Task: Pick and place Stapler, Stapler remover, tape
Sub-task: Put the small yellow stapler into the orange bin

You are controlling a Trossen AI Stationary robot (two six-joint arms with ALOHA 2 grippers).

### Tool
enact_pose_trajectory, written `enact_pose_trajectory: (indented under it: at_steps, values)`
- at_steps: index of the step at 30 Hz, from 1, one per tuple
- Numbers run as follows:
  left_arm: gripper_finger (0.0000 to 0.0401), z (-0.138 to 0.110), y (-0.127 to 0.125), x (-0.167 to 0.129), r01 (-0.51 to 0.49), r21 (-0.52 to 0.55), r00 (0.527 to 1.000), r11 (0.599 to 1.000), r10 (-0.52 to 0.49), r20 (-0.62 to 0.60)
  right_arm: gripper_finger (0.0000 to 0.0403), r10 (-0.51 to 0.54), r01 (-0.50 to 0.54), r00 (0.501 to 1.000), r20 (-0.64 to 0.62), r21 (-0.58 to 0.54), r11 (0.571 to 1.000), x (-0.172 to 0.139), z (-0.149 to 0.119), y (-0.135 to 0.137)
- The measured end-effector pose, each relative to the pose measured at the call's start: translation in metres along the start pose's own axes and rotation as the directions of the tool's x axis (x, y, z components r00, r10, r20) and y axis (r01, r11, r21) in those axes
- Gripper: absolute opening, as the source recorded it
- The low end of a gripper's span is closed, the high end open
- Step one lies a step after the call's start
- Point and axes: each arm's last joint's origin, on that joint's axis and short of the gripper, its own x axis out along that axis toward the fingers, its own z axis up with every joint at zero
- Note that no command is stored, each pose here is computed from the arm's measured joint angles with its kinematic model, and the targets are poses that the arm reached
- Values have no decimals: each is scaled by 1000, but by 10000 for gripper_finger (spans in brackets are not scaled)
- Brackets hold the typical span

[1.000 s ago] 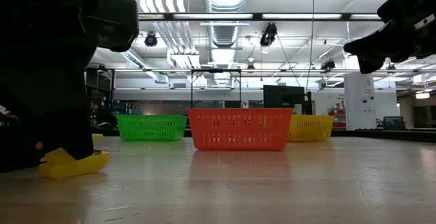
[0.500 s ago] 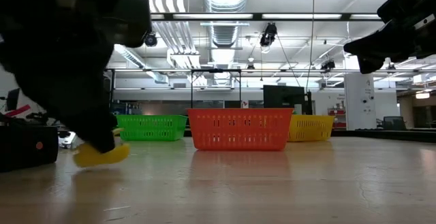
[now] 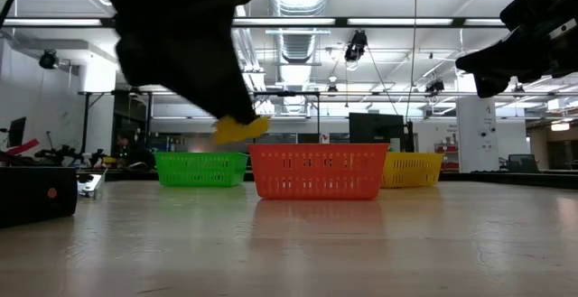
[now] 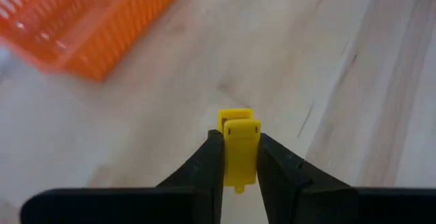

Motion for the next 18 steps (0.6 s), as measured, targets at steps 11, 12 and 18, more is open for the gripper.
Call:
enact_pose_trajectory:
  at_steps: [11,12,18]
  values:
    - [79,36,0,-1,0,82,998,997,-5,64,8,0,0,1000,0,0,1000,0,0,0]
    - [75,39,-1,-2,3,89,998,996,-9,70,9,0,0,1000,0,0,1000,0,0,0]
    - [80,55,2,-3,-5,120,995,993,-7,97,8,0,0,1000,0,0,1000,0,0,0]
